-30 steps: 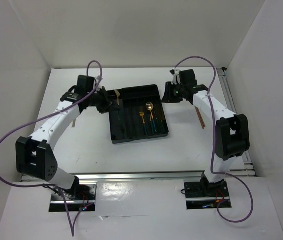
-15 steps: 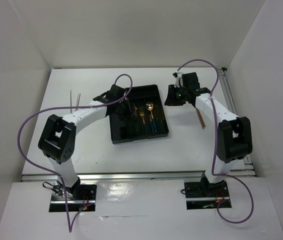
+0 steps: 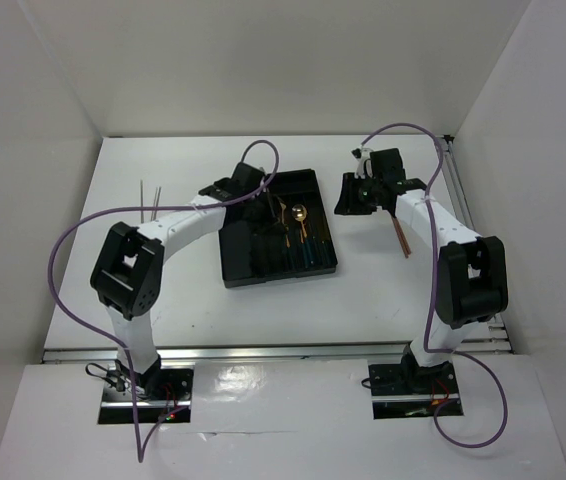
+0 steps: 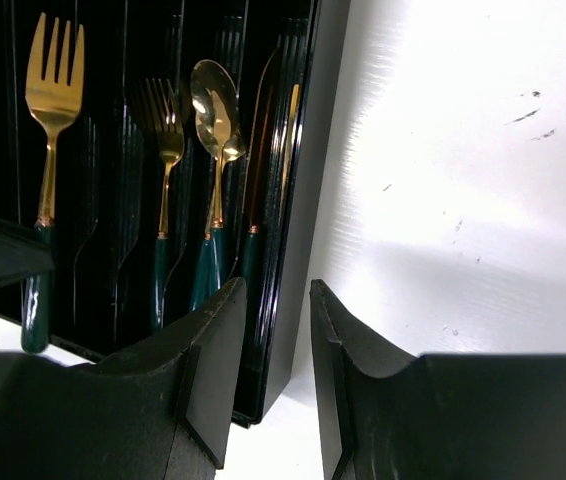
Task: Sort the eating utensils into containers
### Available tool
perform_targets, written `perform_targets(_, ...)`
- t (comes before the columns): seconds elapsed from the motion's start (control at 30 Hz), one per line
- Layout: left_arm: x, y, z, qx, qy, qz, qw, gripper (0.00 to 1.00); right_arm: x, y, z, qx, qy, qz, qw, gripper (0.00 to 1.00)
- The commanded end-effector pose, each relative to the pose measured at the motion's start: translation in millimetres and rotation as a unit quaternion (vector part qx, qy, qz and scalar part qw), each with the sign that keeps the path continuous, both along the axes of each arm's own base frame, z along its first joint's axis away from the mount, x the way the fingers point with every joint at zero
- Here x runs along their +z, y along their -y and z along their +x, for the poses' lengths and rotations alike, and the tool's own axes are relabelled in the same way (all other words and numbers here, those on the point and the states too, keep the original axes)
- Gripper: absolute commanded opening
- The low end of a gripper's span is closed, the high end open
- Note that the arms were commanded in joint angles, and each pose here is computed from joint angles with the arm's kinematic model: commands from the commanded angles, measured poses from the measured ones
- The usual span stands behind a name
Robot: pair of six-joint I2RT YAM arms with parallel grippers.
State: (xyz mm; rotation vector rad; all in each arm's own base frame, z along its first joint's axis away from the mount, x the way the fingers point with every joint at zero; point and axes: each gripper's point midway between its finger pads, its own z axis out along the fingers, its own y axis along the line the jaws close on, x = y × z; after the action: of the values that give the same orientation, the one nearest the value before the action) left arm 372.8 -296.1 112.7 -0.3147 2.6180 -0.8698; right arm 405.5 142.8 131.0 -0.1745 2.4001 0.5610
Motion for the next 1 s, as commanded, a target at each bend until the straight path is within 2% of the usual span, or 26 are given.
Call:
perform_targets(0.0,7,14,9,-0.005,0.024,-0.004,1.0,0.0,24,1,5,0.003,0.039,0.01,0.999,0.4)
perform_targets(0.97,-30,27,21,0.025,-0.023,-0.002,0.999,0.0,17,12,4,-0.008,0.03,0.011,0.999,0.38)
